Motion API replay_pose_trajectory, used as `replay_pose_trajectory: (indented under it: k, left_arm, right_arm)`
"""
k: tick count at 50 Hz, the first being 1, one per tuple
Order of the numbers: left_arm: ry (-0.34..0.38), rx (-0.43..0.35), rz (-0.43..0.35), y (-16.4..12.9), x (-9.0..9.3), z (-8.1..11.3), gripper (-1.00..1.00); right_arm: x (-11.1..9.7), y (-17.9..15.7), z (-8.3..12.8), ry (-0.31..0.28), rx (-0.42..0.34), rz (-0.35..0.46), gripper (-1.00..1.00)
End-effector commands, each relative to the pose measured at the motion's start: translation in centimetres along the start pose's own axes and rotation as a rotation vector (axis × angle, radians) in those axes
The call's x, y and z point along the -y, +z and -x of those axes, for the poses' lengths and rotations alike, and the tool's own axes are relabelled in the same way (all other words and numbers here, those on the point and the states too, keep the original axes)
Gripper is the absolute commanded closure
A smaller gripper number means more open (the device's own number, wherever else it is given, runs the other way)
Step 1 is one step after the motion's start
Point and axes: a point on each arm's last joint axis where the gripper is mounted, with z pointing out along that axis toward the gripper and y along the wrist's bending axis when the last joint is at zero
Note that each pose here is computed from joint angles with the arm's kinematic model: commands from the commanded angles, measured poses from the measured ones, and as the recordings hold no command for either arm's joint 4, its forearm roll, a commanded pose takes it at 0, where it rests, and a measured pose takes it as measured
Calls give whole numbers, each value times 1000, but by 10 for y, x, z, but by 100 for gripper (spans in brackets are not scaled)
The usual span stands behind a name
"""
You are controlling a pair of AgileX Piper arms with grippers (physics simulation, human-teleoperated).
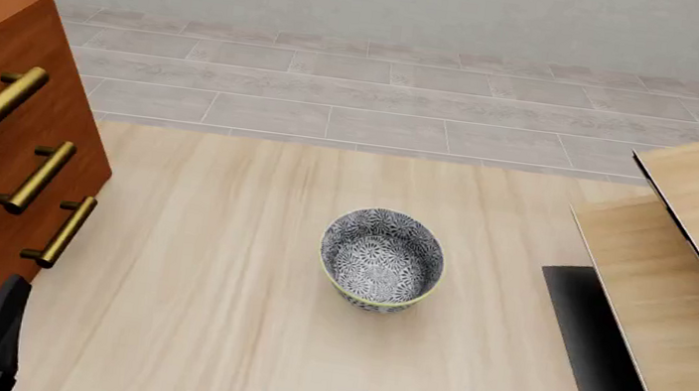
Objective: Put the wine bottle on the wine rack.
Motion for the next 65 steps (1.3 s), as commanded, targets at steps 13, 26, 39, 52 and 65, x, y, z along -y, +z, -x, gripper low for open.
replay_pose_trajectory:
  k: [13,26,39,52,65]
  left_arm:
    - [-11,9,-2,0,0,1,-100]
    - [-18,19,-4,0,0,3,-100]
    - [-23,24,-5,0,0,5,-100]
    - [-18,29,-12,0,1,9,-100]
    - [-7,33,-17,-1,1,12,-100]
  right_arm:
    - [-6,-20,20,-1,36,3,-100]
    - [-15,-46,37,-6,70,24,-100]
    - [-25,-73,54,-25,107,50,-100]
    - [-39,-111,56,-71,134,133,-100]
    - [-46,-137,50,-103,137,216,-100]
